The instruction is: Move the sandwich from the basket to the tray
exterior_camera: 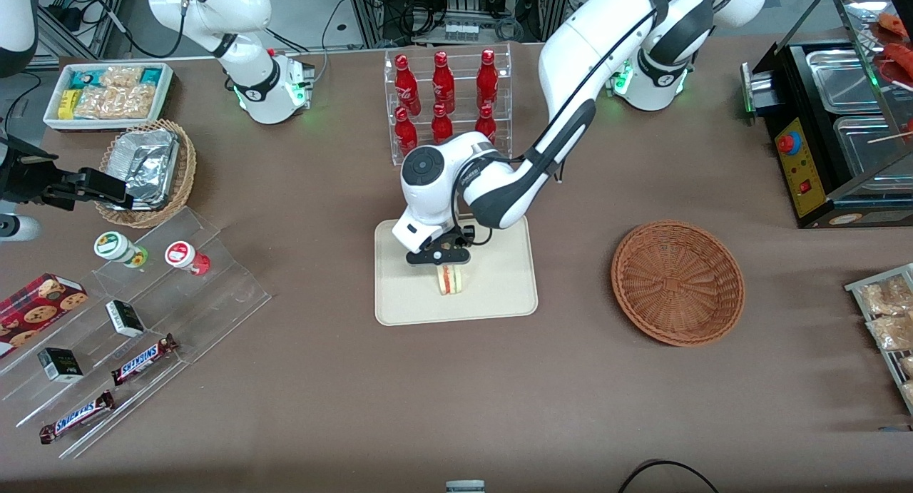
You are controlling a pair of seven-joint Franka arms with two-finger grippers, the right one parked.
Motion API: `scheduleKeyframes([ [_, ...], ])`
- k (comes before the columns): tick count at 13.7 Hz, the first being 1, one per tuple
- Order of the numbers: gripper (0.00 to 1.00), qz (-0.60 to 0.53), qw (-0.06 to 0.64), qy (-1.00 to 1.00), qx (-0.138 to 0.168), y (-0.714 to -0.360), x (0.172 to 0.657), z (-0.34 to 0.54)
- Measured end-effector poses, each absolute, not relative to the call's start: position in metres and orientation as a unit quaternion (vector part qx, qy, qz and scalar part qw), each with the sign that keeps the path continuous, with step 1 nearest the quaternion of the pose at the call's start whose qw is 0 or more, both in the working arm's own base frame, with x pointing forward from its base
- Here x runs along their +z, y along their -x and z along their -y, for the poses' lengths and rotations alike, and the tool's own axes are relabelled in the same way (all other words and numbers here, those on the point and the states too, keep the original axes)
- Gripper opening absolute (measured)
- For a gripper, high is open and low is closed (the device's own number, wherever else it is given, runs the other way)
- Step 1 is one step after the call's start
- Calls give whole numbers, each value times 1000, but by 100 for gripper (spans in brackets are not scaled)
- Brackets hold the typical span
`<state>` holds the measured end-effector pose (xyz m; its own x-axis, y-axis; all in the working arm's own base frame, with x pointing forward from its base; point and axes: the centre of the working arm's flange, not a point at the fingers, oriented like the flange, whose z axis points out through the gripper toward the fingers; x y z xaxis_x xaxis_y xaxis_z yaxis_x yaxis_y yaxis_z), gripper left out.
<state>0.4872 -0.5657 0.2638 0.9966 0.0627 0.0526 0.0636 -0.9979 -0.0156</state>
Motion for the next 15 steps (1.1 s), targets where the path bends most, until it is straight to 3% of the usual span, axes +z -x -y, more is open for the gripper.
scheduleKeyframes([
  [3,100,84,10,995,-47,-498,327,555],
  [7,100,147,29,987,-54,-524,430,493],
  [10,100,183,33,982,-29,-547,492,423],
  [15,100,140,32,989,20,-570,554,313],
])
